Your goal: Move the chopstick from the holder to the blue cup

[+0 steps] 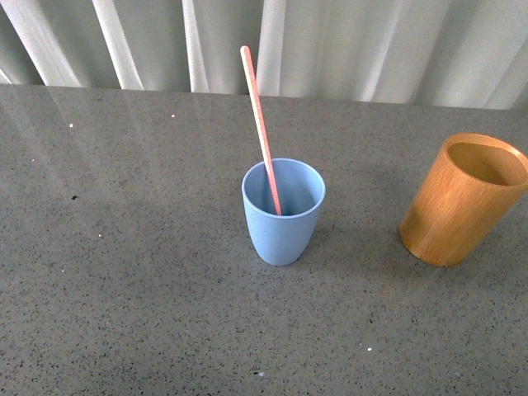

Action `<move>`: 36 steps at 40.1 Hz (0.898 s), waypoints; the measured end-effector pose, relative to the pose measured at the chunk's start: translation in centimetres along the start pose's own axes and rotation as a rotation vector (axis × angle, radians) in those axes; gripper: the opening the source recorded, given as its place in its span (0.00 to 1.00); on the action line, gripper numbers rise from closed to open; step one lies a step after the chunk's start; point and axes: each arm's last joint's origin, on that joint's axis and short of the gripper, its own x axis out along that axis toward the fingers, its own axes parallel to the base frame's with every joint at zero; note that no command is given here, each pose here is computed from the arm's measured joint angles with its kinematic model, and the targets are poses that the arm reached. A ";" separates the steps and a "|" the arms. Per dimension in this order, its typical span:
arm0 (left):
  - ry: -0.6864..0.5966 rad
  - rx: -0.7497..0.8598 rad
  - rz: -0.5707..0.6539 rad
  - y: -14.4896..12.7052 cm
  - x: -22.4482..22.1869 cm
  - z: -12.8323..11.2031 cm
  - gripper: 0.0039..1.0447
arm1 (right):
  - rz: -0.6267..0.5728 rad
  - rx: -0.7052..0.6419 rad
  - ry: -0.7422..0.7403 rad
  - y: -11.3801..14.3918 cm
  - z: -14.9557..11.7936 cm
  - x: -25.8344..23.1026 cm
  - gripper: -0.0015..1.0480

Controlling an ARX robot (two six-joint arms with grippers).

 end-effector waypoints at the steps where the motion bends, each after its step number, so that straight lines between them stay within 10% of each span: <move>1: 0.000 0.000 0.000 0.0 0.0 0.0 0.94 | 0.000 0.000 0.000 0.0 0.0 0.0 0.42; 13: 0.000 0.000 0.000 0.0 0.0 0.0 0.94 | 0.000 0.001 0.000 0.0 0.0 0.0 0.92; 36: 0.000 0.000 0.000 0.0 0.0 0.0 0.94 | 0.000 0.000 0.000 0.0 0.0 0.0 0.90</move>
